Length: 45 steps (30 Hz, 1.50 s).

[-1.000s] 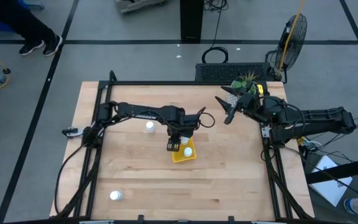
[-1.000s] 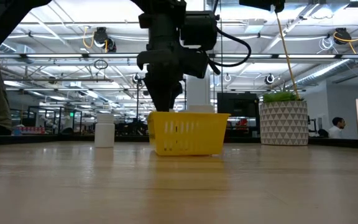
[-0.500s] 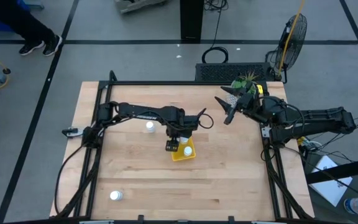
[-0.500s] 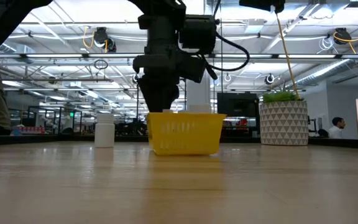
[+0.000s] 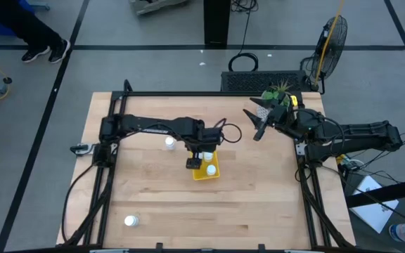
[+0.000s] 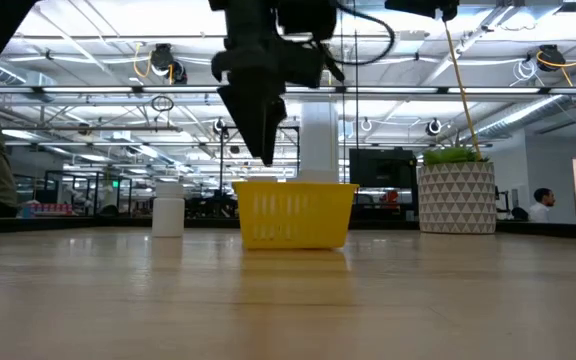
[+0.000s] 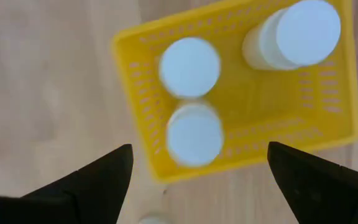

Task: Pick and place pill bottles into a basket
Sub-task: Put the white pill bottle into the yellow bin

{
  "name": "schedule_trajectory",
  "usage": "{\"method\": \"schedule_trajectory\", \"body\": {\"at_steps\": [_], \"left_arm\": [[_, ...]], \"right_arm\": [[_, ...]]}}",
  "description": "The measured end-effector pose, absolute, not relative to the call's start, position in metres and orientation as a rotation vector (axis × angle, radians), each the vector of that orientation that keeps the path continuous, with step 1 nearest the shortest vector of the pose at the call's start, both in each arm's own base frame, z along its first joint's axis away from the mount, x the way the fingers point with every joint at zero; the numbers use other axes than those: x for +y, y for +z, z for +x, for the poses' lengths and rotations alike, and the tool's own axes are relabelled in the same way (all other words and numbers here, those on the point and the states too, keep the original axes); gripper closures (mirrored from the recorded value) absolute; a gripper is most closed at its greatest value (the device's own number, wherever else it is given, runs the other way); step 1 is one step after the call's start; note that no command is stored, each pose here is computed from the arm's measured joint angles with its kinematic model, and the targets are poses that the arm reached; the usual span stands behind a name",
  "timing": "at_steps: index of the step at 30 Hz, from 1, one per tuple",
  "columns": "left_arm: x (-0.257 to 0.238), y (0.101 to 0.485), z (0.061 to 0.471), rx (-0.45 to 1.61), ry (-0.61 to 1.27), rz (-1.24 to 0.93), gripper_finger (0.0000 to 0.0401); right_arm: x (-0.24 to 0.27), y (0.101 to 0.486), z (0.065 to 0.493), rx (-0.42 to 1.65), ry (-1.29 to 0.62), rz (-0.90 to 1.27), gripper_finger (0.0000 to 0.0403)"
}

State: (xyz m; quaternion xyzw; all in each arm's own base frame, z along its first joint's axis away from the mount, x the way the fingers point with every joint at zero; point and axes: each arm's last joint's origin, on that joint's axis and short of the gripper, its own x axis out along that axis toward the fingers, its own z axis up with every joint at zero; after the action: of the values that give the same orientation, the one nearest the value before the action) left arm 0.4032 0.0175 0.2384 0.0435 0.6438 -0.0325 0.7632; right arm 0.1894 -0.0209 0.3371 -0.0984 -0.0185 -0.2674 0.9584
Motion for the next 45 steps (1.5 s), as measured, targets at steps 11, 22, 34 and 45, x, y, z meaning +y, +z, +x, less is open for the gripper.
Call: {"method": "schedule_trajectory", "body": {"at_steps": [11, 22, 34, 45], "left_arm": [[0.030, 0.294, 0.349, 1.525, 0.146, 0.078, 0.0023], [0.066, 0.264, 0.294, 1.618, 0.264, -0.067, 0.0022], [0.092, 0.244, 0.227, 1.268, 0.276, -0.256, 0.0022], [0.093, 0.214, 0.221, 1.162, 0.237, -0.263, 0.0022]], "right_arm": [[-0.021, 0.337, 0.189, -0.039, -0.543, -0.199, 0.0193], [-0.021, 0.336, 0.189, -0.028, -0.542, -0.202, 0.0193], [-0.021, 0.338, 0.189, -0.047, -0.543, -0.191, 0.0193], [-0.021, 0.339, 0.189, -0.059, -0.544, -0.187, 0.0193]]}}
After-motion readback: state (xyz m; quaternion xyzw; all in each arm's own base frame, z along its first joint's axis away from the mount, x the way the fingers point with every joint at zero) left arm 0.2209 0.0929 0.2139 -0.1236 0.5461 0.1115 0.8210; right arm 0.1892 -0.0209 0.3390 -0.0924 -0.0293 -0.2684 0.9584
